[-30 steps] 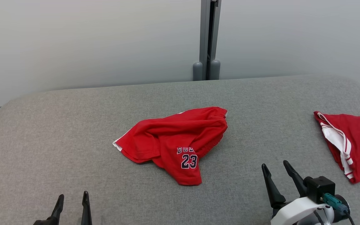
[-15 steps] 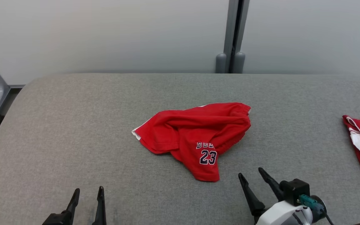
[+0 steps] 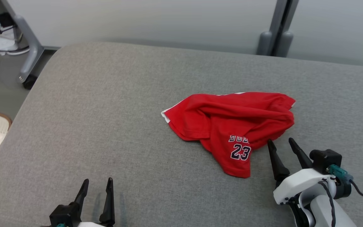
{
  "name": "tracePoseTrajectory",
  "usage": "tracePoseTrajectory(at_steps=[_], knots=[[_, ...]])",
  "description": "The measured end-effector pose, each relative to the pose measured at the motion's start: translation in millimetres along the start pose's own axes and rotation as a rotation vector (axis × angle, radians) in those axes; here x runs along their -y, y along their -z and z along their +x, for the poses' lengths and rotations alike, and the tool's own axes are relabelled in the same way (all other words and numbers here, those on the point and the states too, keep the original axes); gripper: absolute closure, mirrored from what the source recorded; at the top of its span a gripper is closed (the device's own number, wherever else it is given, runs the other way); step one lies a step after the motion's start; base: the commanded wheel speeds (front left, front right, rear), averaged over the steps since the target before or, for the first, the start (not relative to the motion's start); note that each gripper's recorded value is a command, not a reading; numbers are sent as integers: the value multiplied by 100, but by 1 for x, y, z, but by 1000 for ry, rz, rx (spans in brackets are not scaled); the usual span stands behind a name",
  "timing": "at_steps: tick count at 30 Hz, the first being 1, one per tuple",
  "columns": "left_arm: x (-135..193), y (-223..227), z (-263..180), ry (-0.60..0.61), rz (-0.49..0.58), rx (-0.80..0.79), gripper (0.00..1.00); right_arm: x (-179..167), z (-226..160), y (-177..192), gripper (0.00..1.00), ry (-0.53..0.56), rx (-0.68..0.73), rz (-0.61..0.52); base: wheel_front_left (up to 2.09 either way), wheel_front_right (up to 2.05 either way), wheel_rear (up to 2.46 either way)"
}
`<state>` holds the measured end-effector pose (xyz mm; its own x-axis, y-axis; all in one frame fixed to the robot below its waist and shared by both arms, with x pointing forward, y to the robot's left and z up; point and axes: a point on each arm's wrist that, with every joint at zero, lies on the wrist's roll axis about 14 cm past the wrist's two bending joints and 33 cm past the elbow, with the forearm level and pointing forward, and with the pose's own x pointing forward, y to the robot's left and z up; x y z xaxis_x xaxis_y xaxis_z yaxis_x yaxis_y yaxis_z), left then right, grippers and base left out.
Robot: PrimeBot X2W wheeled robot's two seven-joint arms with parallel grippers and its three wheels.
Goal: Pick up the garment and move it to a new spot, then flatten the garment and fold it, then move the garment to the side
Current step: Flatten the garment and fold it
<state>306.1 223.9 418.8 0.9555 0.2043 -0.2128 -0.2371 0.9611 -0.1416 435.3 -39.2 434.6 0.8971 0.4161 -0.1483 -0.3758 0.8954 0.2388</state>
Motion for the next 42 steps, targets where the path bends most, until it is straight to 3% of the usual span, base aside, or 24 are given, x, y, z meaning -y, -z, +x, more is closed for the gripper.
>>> tracePoseTrajectory(at_steps=[7, 18, 19, 20, 21, 23, 31, 42], knots=[[-8, 4, 4, -30, 7, -22, 0, 13, 25, 4, 0, 46, 0, 120, 0, 0, 0], [3, 4, 17, -2, 10, -27, 0, 13, 36, -4, 0, 31, 25, 152, 0, 0, 0], [4, 3, 19, 3, 10, -26, 0, 12, 38, -4, 11, 29, 25, 165, 0, 0, 0], [6, 4, 20, 6, 10, -27, 0, 12, 40, -2, 55, 28, 20, 176, 0, 0, 0], [7, 4, 21, 9, 11, -28, 0, 11, 42, 1, 66, 22, 6, 169, 0, 0, 0], [8, 4, 23, 11, 12, -29, 0, 12, 44, 8, 100, 24, -19, 179, 0, 0, 0], [0, 3, 21, -13, 6, -25, 0, 7, 52, -21, 100, -4, 54, 179, 0, 0, 0], [13, -6, 5, 44, -27, 17, 0, -38, 32, -184, 100, -156, 474, 30, 0, 0, 0]])
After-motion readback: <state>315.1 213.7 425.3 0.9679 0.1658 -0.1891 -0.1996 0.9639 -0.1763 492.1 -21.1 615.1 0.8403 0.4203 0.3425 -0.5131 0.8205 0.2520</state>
